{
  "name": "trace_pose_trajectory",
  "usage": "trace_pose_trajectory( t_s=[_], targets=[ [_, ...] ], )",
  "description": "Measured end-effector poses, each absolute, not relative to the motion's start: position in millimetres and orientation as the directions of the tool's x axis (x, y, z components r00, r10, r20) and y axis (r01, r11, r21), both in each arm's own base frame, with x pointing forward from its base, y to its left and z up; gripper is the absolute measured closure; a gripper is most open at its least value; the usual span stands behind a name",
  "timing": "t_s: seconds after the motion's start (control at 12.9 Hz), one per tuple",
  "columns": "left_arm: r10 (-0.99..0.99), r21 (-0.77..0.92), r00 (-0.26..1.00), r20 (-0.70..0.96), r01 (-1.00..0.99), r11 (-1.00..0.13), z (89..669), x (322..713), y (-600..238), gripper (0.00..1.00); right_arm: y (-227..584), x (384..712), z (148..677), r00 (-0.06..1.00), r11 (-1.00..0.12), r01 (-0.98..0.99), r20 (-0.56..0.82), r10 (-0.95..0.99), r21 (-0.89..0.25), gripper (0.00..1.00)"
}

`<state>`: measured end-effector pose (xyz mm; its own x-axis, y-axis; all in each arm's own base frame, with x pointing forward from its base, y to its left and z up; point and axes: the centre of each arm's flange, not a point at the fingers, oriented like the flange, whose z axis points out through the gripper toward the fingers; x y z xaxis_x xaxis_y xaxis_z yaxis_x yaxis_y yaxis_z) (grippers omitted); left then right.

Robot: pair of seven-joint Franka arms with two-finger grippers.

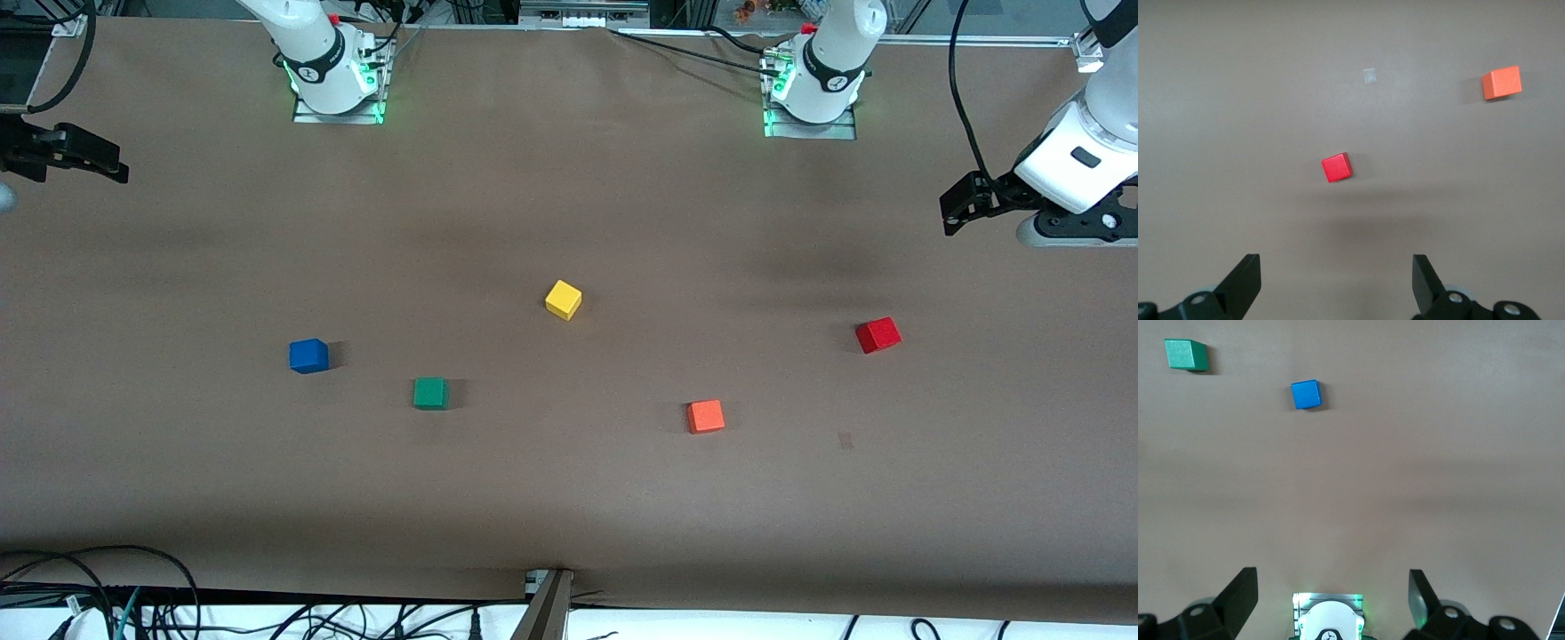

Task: Pass red block to right arm, stack on blue
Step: 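Move the left gripper down toward the red cube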

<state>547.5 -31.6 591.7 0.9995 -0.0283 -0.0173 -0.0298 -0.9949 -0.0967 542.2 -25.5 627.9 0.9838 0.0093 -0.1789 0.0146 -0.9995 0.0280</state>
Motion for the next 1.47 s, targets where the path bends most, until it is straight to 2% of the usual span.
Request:
trace_pose_trajectory(
  t_s=[0.77, 1.47],
  targets=[
    [-0.025, -0.075, 0.999, -0.021, -0.026, -0.997, 589.7, 548.7, -32.8, 0.00, -33.6, 541.8, 627.9, 0.984, -1.000, -0.001, -0.179, -0.006, 0.029, 0.00],
    [-0.028, -0.073, 0.998, -0.057, -0.032, -0.997, 569.5, 564.5, -34.4, 0.00, -33.6, 541.8, 627.8, 0.984, -1.000, -0.001, -0.179, -0.006, 0.029, 0.00]
  ],
)
